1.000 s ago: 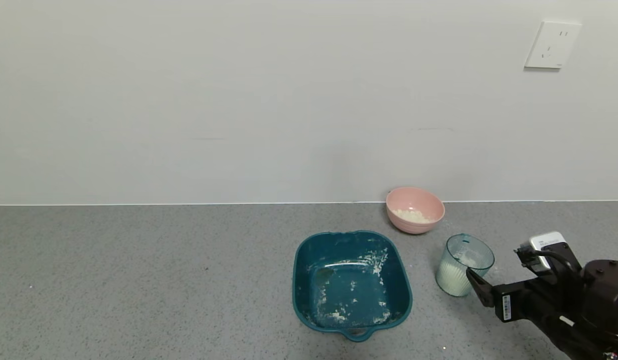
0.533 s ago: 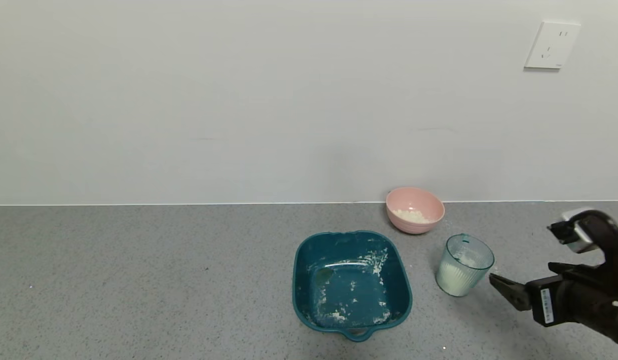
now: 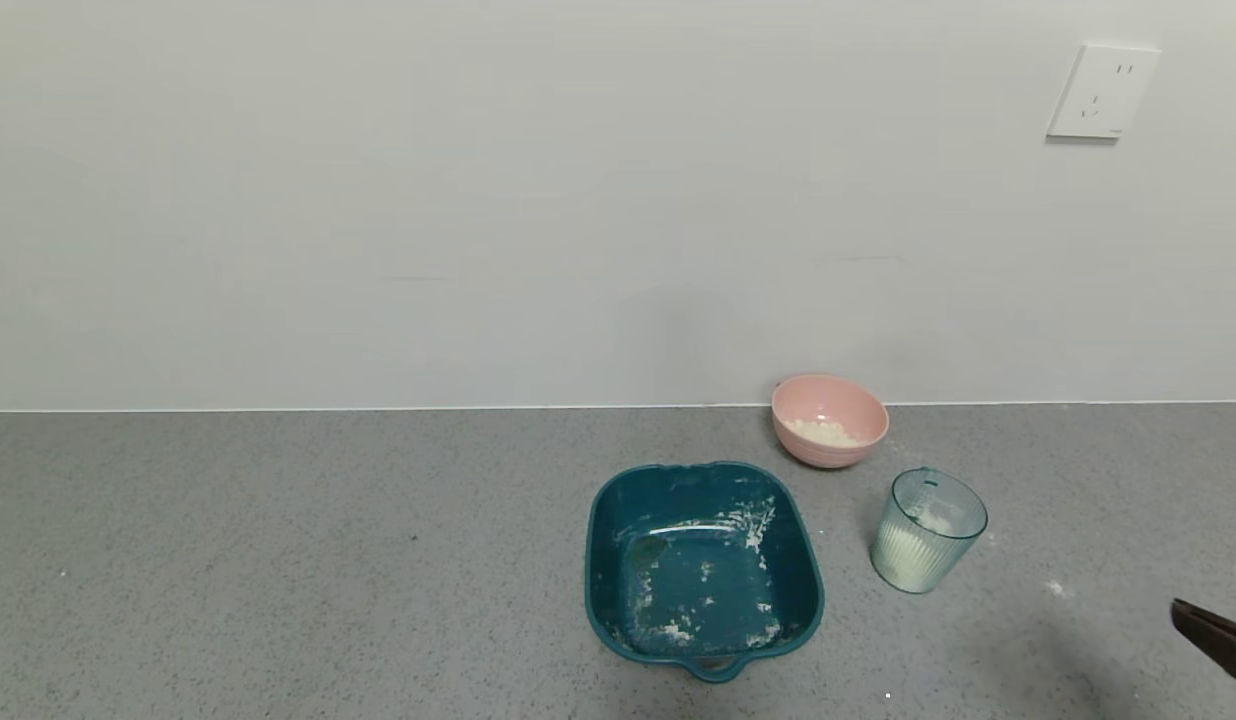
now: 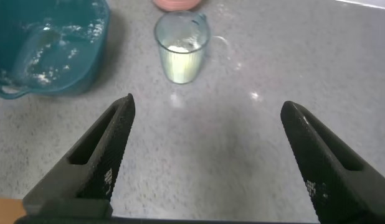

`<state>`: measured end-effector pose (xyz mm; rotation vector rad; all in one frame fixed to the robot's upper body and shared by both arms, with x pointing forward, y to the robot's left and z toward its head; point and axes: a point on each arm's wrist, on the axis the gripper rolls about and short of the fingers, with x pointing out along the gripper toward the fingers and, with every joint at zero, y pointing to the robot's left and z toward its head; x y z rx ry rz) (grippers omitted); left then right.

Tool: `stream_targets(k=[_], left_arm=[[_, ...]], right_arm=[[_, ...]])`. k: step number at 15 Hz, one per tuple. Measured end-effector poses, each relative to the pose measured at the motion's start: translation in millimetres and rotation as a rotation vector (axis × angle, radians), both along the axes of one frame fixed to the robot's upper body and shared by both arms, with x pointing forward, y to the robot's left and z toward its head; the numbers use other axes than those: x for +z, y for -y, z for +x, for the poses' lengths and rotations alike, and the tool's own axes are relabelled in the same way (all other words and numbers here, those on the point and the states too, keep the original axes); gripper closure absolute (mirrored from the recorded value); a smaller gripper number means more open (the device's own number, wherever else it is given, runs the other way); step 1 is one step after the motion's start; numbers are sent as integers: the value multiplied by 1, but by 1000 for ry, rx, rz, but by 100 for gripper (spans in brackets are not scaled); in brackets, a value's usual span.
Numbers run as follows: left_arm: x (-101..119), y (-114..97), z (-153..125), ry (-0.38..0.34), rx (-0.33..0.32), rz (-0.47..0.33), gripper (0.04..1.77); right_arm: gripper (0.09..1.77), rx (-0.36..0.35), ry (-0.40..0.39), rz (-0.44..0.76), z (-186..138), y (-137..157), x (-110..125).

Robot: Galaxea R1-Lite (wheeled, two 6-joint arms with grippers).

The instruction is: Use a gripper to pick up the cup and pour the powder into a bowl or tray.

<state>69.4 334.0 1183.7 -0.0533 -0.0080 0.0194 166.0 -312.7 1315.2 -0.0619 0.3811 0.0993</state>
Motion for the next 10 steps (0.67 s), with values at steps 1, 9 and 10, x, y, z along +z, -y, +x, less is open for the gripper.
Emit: stream_targets(k=[1,9,10], left_arm=[[0,0,0,0,0,0,9],[0,0,0,0,0,0,9],[0,0,0,0,0,0,9]], right_arm=[[16,-34,26,1,-12,6,1],[16,-319,200,-102,-89,34,-6],[16,-326,224,-93,-96,33,-7]])
